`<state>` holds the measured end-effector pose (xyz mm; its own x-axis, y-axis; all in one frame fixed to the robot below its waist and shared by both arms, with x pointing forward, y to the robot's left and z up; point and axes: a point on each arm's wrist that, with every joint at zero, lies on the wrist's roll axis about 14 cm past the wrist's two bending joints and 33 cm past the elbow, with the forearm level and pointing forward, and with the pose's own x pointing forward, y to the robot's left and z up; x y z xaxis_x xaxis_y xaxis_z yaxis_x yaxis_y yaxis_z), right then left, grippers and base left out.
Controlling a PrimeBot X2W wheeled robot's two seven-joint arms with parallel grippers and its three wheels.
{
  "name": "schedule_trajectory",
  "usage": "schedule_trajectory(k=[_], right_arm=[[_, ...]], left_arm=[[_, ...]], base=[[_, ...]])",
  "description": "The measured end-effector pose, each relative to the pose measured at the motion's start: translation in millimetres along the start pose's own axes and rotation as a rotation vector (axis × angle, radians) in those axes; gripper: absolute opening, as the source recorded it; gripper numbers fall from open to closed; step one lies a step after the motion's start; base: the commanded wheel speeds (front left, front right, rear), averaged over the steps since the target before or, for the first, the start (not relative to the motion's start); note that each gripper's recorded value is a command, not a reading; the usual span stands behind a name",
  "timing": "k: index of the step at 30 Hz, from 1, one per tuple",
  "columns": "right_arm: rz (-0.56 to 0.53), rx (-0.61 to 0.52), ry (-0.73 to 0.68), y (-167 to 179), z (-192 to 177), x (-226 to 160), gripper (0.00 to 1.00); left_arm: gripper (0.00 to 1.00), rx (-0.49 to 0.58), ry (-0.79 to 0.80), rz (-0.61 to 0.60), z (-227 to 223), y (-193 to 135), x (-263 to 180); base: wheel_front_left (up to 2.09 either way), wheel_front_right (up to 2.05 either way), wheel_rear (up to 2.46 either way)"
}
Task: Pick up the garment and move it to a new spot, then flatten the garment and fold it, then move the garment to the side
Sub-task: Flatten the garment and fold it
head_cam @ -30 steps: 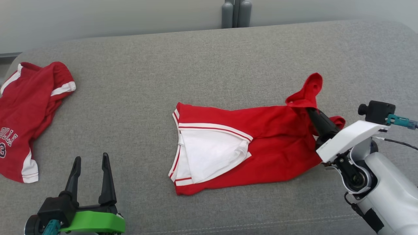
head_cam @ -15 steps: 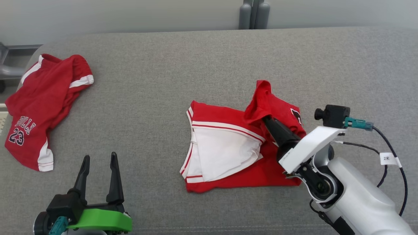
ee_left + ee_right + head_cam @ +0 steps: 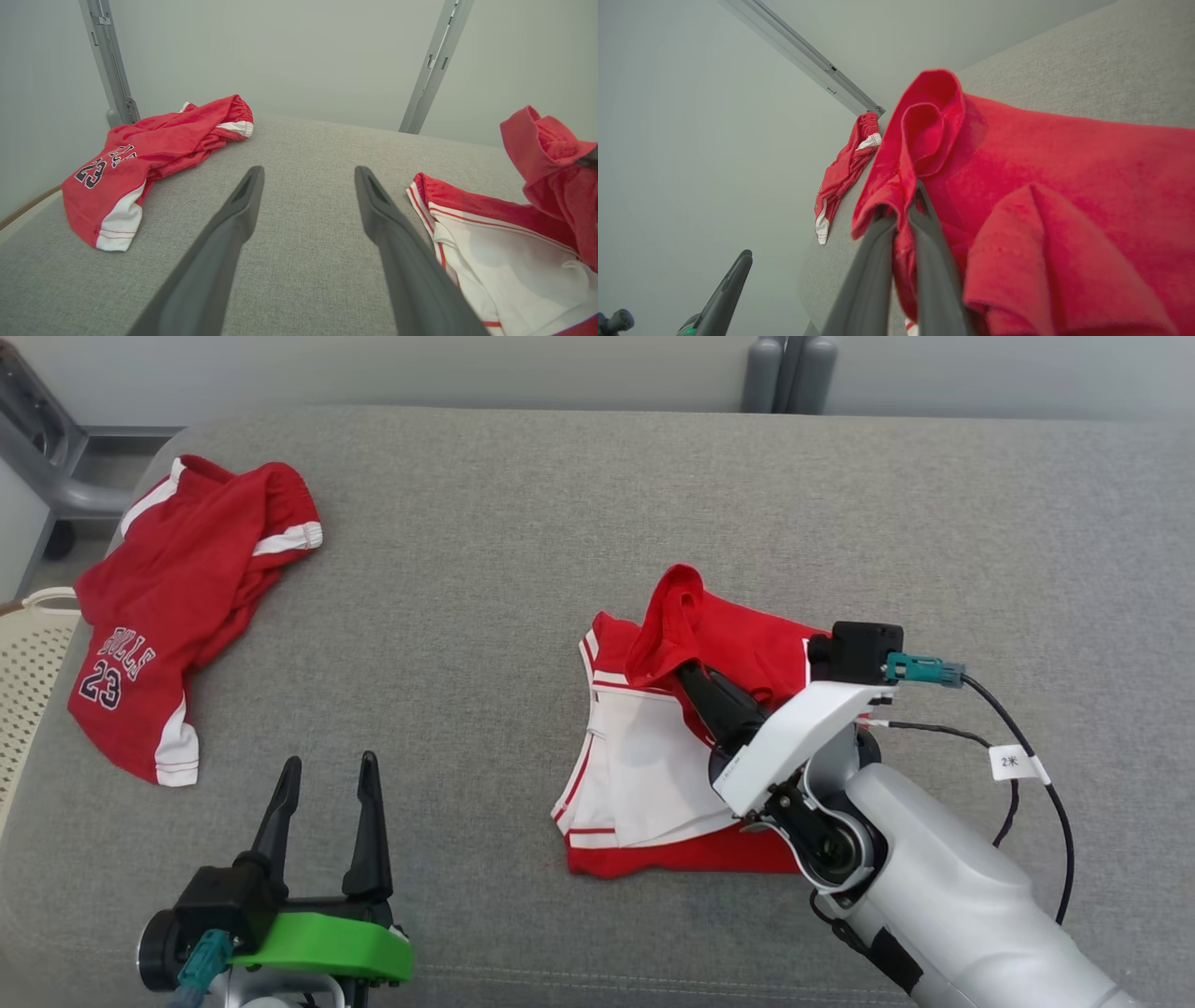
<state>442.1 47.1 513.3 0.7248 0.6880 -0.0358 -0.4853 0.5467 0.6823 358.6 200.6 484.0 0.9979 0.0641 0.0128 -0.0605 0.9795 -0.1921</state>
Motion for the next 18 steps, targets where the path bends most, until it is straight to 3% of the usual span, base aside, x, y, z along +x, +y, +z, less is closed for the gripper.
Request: schedule_trajectory(k=[13, 14, 16, 17, 18], right_arm=[[-0.031, -0.016, 0.098, -4.7, -39.0, 28.9, 0.00], [-0.030, -0.017, 0.102, -3.8, -41.2, 29.9, 0.05], [-0.034, -0.015, 0.108, -4.6, -44.1, 30.8, 0.60], [-0.036, -0.020, 0.108, -5.1, -44.1, 31.1, 1.00], [-0.036, -0.023, 0.106, -5.1, -43.4, 31.6, 1.00]], left_arm=[[1.00, -0.003, 0.006, 0.035, -0.1, 9.3, -8.0], [1.00, -0.003, 0.006, 0.039, 0.0, 10.5, -8.6], [1.00, -0.002, 0.007, 0.046, -0.3, 12.3, -9.5], [1.00, -0.002, 0.007, 0.047, -0.4, 12.7, -9.6], [1.00, -0.001, 0.008, 0.049, -0.4, 13.1, -9.6]], base=[[0.00, 0.00, 0.00], [0.00, 0.00, 0.00], [0.00, 0.00, 0.00], [0.00, 0.00, 0.00], [0.00, 0.00, 0.00]])
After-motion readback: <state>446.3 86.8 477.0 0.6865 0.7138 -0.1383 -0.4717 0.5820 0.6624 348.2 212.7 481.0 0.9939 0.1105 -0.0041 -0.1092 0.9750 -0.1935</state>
